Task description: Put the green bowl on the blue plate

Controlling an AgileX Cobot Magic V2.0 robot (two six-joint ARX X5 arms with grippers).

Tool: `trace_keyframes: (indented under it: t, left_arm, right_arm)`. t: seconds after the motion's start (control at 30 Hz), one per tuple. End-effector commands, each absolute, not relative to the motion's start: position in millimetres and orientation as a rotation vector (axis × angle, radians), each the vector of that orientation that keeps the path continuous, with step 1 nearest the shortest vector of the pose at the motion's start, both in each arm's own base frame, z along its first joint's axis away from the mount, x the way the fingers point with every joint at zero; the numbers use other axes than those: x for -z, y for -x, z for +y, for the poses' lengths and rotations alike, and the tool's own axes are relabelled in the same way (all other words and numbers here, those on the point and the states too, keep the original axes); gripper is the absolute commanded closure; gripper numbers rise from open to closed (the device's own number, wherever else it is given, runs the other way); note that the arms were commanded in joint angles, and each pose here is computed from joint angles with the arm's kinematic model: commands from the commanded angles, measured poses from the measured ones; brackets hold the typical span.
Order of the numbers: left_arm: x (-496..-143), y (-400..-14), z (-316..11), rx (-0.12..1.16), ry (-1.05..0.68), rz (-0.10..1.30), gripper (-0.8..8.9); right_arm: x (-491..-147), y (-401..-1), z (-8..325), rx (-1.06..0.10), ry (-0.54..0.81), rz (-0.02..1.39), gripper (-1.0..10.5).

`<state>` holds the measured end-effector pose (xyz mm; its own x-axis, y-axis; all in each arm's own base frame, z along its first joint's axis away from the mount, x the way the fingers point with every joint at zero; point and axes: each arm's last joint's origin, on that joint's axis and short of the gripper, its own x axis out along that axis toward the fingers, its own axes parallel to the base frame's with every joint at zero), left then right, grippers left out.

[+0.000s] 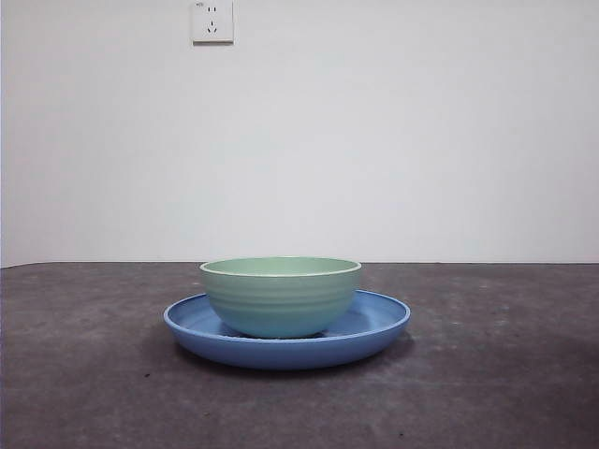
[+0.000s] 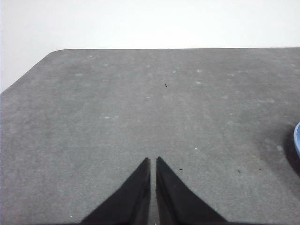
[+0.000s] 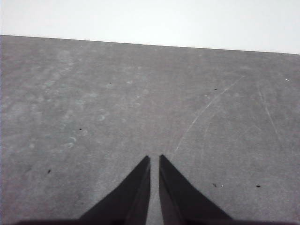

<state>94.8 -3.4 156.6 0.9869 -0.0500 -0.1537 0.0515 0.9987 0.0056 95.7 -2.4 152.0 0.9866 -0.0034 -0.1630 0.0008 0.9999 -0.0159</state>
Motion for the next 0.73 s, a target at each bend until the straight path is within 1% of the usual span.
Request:
trace_keyframes:
  t: [0.03,0.3,0.73]
  left_arm:
    - [-149.3,-95.6,-3.3,0.046,-0.009,0.178,7.94]
    - [-149.3,-95.6,-3.3,0.046,-0.009,0.179,7.94]
    - [-149.3,-95.6,-3.3,0.046,-0.009,0.179,7.94]
  right_arm:
    - [-149.3,-95.7,-2.5,0.0,0.017,0.176,9.2]
    - [-152.0,-96.2,-2.4,0.001,0.002,0.147,9.2]
    - [-152.0,-96.2,-2.4,0.001,0.002,0.147,9.2]
